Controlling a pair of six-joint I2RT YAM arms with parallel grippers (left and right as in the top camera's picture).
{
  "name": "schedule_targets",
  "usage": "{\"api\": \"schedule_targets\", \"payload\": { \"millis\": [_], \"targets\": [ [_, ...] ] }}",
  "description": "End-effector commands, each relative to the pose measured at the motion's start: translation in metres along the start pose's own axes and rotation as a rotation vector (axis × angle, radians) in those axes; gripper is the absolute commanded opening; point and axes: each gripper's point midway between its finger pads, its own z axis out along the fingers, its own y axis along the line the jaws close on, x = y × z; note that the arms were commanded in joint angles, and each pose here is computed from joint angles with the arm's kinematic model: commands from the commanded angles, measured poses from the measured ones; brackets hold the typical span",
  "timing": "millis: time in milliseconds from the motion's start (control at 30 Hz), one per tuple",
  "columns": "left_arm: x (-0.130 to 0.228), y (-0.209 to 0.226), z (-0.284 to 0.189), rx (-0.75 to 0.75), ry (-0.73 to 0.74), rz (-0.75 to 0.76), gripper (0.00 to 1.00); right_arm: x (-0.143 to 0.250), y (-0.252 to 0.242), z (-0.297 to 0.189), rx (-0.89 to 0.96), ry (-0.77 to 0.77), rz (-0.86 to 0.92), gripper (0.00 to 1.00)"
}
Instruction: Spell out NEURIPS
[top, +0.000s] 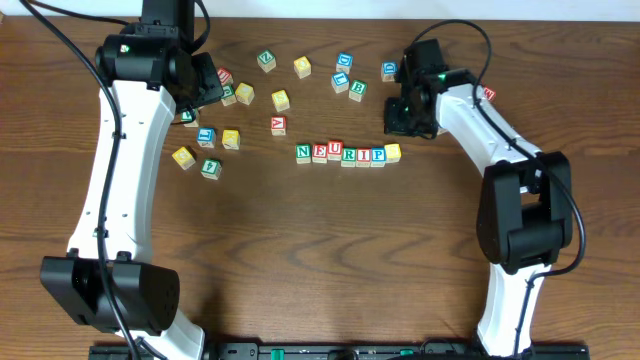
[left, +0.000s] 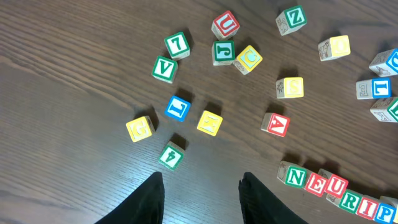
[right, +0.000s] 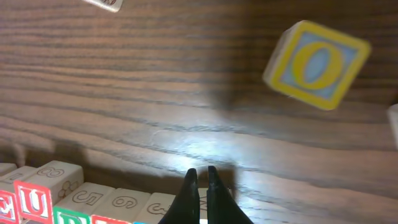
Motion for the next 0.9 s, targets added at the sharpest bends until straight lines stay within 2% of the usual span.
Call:
{"api": "schedule_targets", "payload": {
  "millis": [0,867],
  "targets": [
    [0.004,0.001,0.008,-0.012,0.022,-0.010,0.39,0.010,0.001,0.011,0.010,0.031,0.012,0.01],
    [0.004,0.001,0.008,-0.012,0.023,-0.010,0.40,0.033,-0.001,0.019,0.042,0.098,0.024,0.01]
  ]
}}
